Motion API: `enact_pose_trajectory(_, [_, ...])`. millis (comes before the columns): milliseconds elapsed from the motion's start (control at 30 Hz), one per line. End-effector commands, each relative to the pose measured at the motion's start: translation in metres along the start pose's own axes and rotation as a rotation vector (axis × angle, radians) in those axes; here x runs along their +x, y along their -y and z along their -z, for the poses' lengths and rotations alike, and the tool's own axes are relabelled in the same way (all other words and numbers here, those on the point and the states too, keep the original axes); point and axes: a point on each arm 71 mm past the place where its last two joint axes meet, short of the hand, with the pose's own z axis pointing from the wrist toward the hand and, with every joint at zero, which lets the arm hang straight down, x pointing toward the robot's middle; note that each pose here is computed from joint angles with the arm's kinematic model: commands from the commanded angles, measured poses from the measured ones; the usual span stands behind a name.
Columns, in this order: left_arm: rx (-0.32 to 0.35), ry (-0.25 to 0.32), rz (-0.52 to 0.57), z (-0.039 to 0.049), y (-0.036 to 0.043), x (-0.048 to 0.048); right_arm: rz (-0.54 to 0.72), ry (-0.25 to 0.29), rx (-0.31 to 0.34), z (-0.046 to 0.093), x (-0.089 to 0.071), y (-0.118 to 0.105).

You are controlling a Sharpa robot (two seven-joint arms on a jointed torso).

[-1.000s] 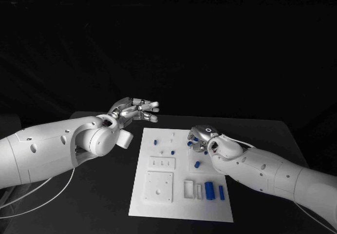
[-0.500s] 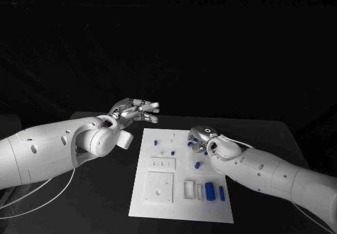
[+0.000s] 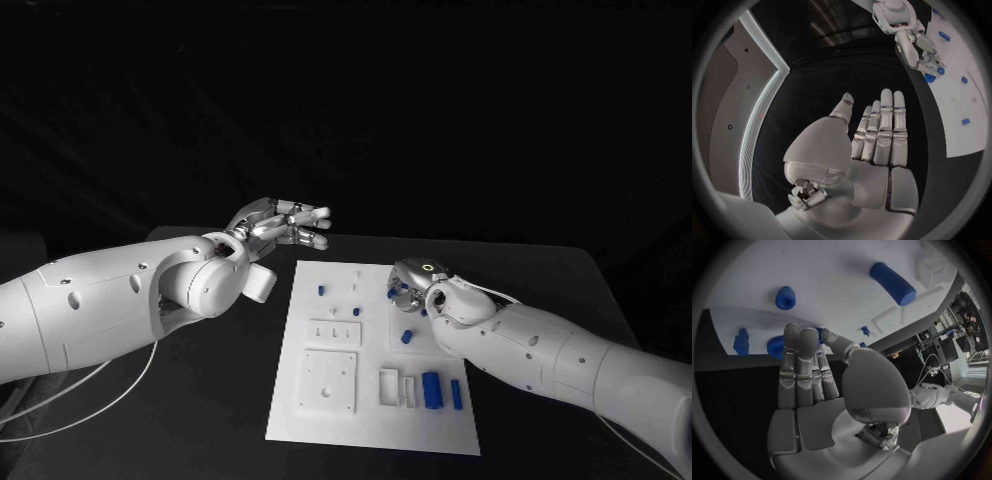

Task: Assemble the parts on the task board

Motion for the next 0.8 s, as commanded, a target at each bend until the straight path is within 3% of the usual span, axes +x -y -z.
enact_pose_trajectory(33, [0.011, -0.023, 0.0, -0.0013, 0.0019, 0.0027, 0.006, -0.025, 0.001, -0.0004, 0.0025, 0.0007])
enact_pose_trajectory(533, [0.011, -0.027, -0.001, -0.0036, 0.0018, 0.0041, -0.005, -0.038, 0.002, -0.0001, 0.0037, 0.0011])
enact_pose_trajectory(800, [0.011, -0.027, -0.001, -0.0037, 0.0018, 0.0041, -0.015, -0.01, 0.013, 0.0004, 0.0014, 0.0017])
